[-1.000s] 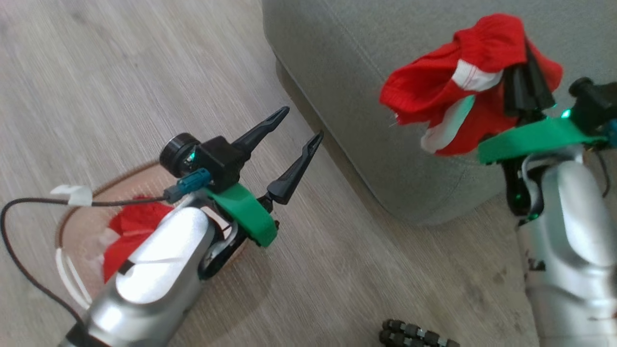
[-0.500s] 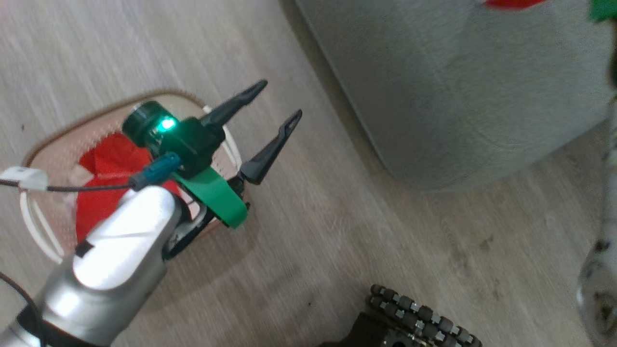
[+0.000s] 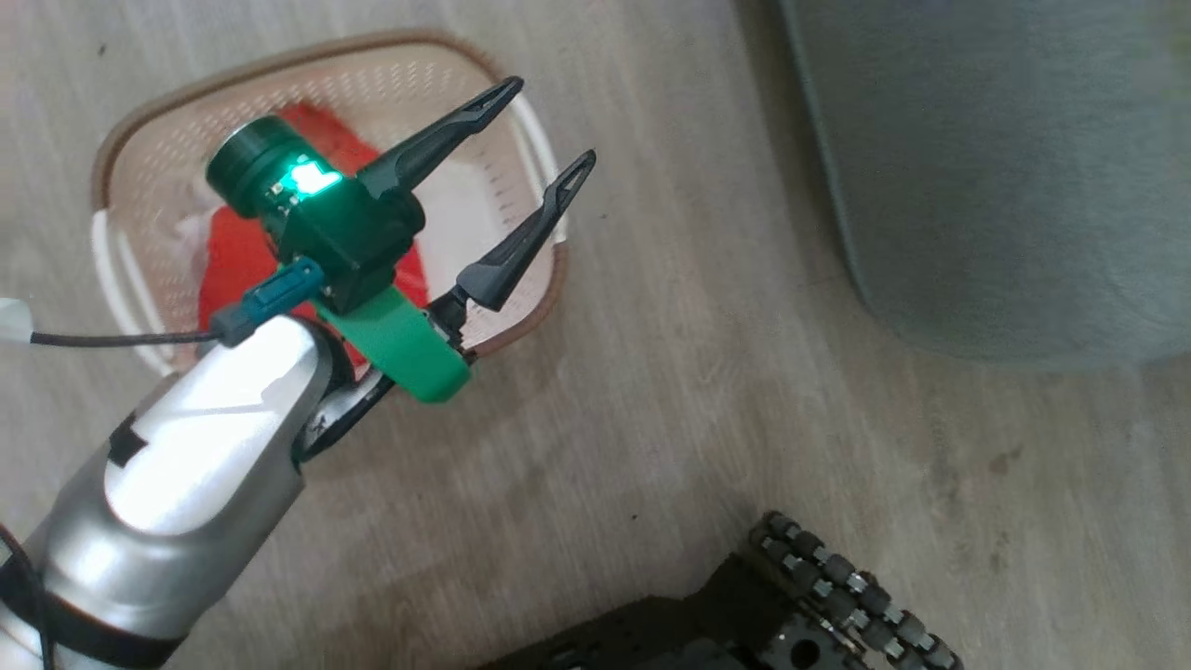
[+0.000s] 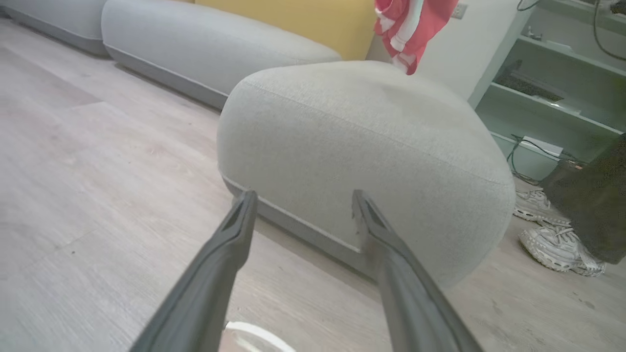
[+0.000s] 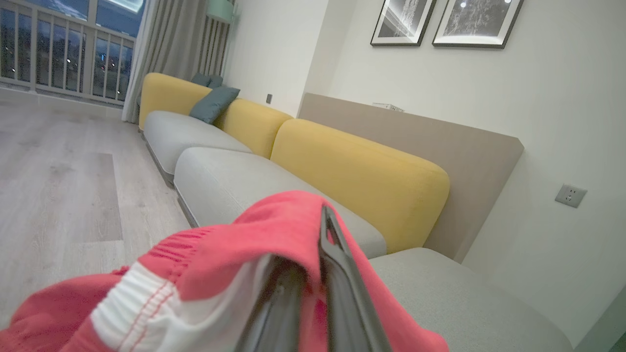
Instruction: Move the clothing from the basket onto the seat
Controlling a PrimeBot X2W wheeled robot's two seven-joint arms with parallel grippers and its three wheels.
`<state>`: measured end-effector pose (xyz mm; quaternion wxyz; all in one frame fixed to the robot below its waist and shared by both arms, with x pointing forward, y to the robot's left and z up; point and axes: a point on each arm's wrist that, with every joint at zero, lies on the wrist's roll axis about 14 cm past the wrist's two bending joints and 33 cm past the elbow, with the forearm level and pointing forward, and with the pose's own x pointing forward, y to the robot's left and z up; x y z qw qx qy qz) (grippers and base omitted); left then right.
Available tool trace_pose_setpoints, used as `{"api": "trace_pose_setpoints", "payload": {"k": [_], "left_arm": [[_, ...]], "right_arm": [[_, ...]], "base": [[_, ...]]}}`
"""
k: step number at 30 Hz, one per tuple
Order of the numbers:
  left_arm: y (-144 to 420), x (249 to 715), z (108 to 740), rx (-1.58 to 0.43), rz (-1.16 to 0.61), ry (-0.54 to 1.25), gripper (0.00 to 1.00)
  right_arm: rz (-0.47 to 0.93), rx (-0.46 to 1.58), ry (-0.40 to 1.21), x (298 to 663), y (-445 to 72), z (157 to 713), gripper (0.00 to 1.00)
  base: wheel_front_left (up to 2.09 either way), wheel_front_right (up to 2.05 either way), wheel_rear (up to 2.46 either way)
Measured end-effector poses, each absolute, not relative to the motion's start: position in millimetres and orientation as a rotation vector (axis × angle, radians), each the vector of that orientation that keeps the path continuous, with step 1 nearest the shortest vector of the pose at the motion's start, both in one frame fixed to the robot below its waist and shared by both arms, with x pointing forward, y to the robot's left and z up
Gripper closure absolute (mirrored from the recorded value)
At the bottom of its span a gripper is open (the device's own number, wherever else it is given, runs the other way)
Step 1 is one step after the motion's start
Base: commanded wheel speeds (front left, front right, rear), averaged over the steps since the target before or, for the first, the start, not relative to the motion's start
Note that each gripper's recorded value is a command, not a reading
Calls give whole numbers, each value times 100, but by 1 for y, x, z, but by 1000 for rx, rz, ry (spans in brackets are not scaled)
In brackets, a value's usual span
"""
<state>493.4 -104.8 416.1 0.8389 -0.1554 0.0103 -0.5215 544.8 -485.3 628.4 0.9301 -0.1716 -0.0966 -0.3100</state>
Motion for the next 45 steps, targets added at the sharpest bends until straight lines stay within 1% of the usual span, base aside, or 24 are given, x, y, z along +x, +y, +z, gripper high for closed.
{"api": "trace_pose_setpoints", "payload": {"k": [4, 5, 7, 13, 17, 18, 19, 20, 21, 27, 31, 32, 34, 35, 36, 37, 40, 45], "left_arm": [[-87, 497, 397, -316, -1059, 65, 0], [-80, 498, 390, -310, -1040, 82, 0], [-74, 499, 385, -307, -1024, 95, 0], [-67, 495, 376, -306, -1006, 125, 0], [-68, 495, 380, -297, -1005, 122, 0], [-69, 495, 382, -294, -1005, 118, 0], [-69, 495, 385, -291, -1005, 114, 0], [-70, 494, 389, -292, -1005, 108, 0], [-70, 494, 394, -296, -1003, 104, 0], [-69, 484, 414, -298, -977, 95, 0], [-65, 479, 433, -297, -942, 75, 0], [-65, 479, 433, -297, -942, 75, 0], [-58, 476, 447, -296, -902, 61, 0], [-58, 476, 447, -296, -902, 61, 0], [-49, 475, 455, -294, -865, 52, 0], [-49, 475, 455, -294, -865, 52, 0], [-34, 471, 463, -286, -804, 49, 0], [3, 465, 474, -265, -676, 37, 0]], "right_arm": [[-699, -322, -123, 548, -503, 601, 100], [-734, -305, -73, 544, -513, 583, 100], [-768, -272, -21, 537, -521, 561, 100], [-844, -196, 194, 489, -537, 477, 100], [-842, -154, 266, 467, -532, 445, 100], [-837, -143, 269, 463, -530, 440, 71], [-822, -145, 284, 460, -526, 434, 52], [-815, -140, 291, 455, -523, 430, 10], [-801, -142, 303, 451, -520, 426, 0], [-731, -150, 333, 428, -502, 419, 0], [-661, -186, 292, 425, -488, 436, 0], [-661, -186, 292, 425, -488, 436, 0], [-600, -202, 248, 423, -473, 448, 0], [-600, -202, 248, 423, -473, 448, 0], [-555, -192, 225, 423, -458, 452, 0], [-555, -192, 225, 423, -458, 452, 0], [-482, -150, 173, 429, -428, 457, 0], [-310, -111, 89, 453, -362, 470, 0]], "base": [[0, 0, 0], [0, 0, 0], [0, 0, 0], [0, 0, 0], [0, 0, 0], [0, 0, 0], [0, 0, 0], [0, 0, 0], [0, 0, 0], [0, 0, 0], [0, 0, 0], [0, 0, 0], [0, 0, 0], [0, 0, 0], [0, 0, 0], [0, 0, 0], [0, 0, 0], [0, 0, 0]]}}
